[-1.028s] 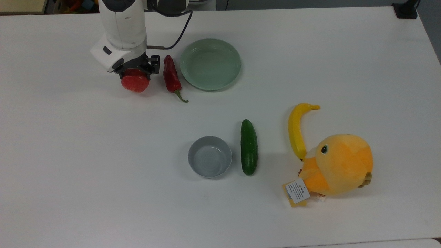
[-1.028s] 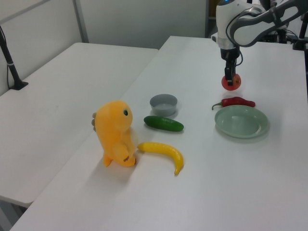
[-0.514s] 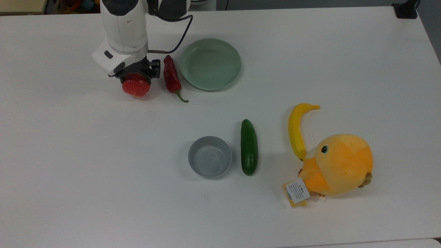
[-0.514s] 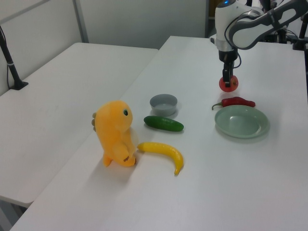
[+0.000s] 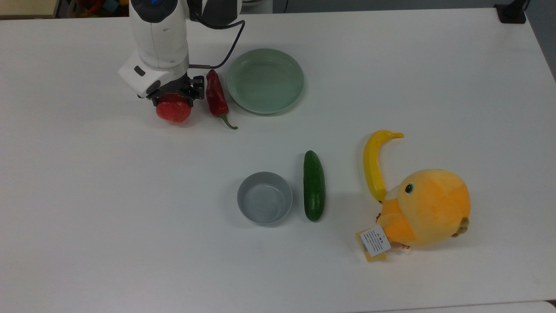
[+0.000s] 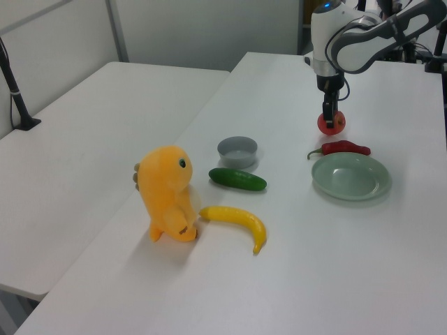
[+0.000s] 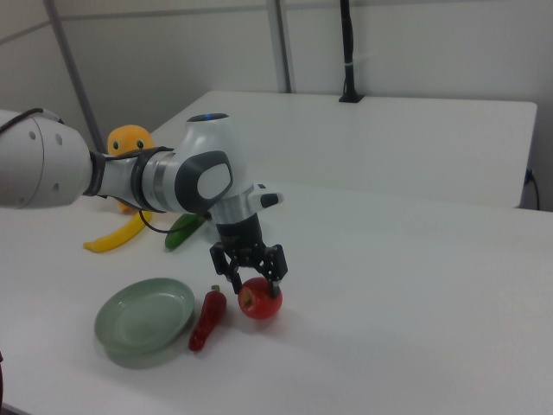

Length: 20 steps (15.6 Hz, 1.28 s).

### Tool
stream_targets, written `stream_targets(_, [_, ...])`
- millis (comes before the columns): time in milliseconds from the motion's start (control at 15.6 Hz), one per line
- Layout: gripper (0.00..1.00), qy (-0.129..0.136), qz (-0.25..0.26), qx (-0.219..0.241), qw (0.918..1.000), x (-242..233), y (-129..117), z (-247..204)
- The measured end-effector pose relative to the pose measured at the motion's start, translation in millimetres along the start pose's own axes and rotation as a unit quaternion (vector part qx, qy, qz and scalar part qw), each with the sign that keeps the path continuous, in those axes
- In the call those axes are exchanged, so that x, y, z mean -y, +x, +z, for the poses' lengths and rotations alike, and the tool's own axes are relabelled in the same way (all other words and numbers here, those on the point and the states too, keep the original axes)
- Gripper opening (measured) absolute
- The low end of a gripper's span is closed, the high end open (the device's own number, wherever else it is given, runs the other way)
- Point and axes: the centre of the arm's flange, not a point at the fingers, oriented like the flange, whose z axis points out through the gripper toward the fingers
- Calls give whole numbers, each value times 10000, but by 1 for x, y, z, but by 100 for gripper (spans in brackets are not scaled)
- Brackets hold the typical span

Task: Red apple placed in the center of the desktop
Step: 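Lower the red apple onto the table next to the red chili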

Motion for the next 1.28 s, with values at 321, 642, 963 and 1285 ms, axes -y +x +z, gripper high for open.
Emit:
stream_targets(321, [100,-1,-22,-3,10000,0,0,0])
stream_targets(642, [100,-1,-31,-4,10000,0,0,0])
stream_targets(963, [100,-2,-34,-5,10000,0,0,-1])
stream_targets(1285, [100,-2,-35,-9,10000,0,0,-1])
